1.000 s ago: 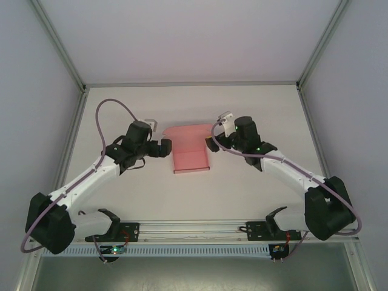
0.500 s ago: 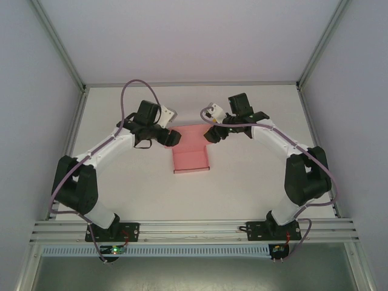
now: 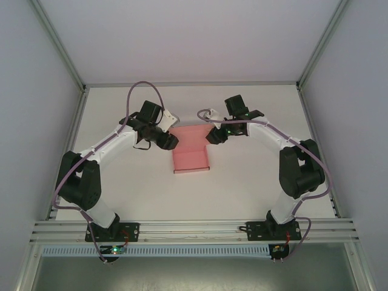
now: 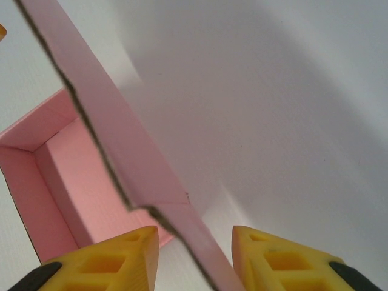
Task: Assemble paper box
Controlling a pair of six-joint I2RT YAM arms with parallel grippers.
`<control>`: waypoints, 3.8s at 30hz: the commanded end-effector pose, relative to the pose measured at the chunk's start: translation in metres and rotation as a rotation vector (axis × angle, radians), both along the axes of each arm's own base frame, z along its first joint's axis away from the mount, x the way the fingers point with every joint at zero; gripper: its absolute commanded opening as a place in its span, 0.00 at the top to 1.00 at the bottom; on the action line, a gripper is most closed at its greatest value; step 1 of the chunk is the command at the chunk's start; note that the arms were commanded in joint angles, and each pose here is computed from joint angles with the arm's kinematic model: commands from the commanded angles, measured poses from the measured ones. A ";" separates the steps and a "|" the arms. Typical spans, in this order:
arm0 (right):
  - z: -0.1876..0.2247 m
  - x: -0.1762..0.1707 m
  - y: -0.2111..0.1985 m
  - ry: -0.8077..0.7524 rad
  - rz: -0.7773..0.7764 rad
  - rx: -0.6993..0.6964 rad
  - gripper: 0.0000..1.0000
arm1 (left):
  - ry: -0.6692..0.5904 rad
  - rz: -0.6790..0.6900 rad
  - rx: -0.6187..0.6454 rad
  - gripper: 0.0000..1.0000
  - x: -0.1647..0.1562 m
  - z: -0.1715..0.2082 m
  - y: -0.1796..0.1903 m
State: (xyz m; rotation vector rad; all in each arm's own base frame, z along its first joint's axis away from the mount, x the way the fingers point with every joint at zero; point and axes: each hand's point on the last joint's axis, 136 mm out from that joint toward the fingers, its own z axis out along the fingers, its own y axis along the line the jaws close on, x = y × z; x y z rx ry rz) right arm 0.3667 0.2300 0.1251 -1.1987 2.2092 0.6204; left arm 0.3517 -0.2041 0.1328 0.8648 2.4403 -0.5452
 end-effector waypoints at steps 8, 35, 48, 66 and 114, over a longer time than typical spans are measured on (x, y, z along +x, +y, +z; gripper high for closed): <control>0.006 0.004 0.002 0.011 -0.018 0.012 0.87 | -0.035 0.042 0.080 0.86 0.009 0.008 0.018; 0.032 0.021 0.005 -0.008 -0.947 0.429 1.00 | -0.270 0.822 0.001 0.96 0.040 0.032 -0.002; 0.020 0.008 0.006 -0.107 -1.009 0.549 1.00 | -0.285 0.851 -0.190 0.95 0.043 0.014 -0.016; -0.022 -0.050 -0.009 -0.330 -0.946 0.507 0.99 | -0.354 0.667 -0.214 0.84 -0.015 -0.040 -0.013; -0.100 -0.105 -0.009 -0.333 -0.883 0.122 0.97 | 0.141 0.833 -0.242 0.00 -0.027 0.006 -0.003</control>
